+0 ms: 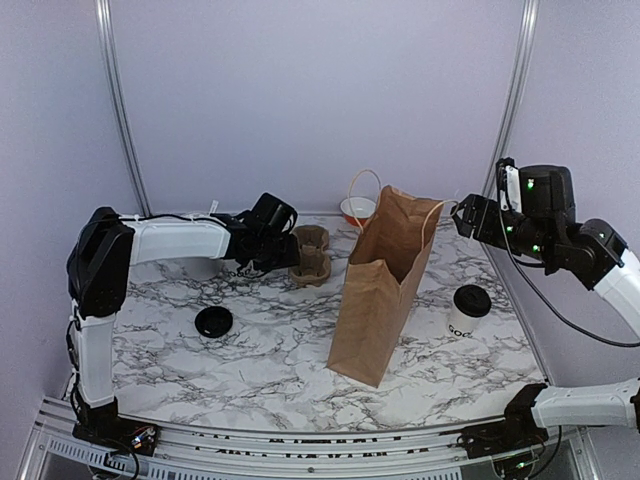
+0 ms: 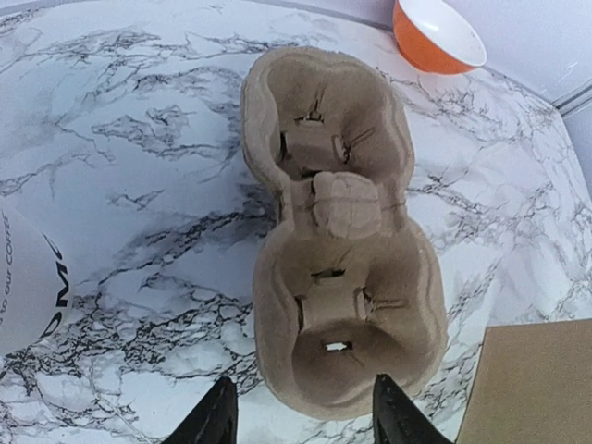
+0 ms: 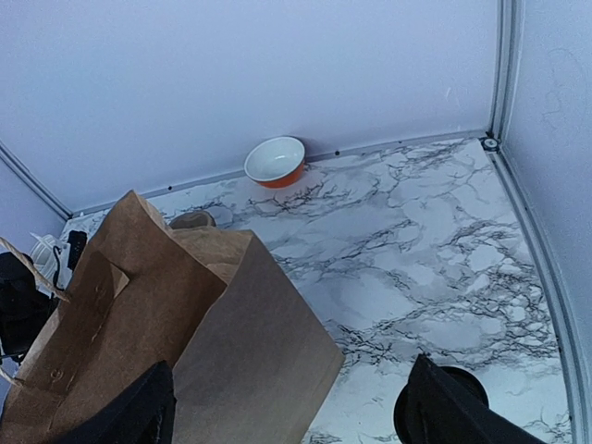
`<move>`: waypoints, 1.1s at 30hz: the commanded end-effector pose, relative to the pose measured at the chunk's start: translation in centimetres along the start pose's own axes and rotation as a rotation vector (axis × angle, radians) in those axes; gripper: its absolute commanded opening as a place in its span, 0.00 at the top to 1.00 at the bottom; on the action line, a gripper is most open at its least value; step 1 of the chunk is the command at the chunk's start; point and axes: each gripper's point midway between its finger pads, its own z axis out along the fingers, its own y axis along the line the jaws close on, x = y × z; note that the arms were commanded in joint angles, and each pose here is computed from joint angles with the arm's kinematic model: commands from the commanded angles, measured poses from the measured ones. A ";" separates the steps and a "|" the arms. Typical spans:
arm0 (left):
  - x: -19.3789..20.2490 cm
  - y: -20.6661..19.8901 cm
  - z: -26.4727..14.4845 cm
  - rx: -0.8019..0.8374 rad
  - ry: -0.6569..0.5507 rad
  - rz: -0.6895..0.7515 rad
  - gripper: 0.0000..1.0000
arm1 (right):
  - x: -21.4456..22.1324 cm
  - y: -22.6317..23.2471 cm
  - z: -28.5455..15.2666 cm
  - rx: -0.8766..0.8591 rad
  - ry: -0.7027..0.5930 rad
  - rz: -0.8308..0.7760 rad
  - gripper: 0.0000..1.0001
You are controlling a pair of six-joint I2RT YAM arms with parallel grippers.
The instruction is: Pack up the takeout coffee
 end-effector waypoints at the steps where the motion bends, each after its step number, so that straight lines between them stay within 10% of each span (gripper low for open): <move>1: 0.2 0.8 1.2 -0.069 0.036 -0.014 0.50 | -1.1 0.0 -0.5 -0.012 -0.044 0.025 0.16; 33: 0.0 1.0 4.8 -0.156 0.057 0.011 0.64 | -1.1 -0.2 -0.9 -0.012 -0.053 0.027 0.16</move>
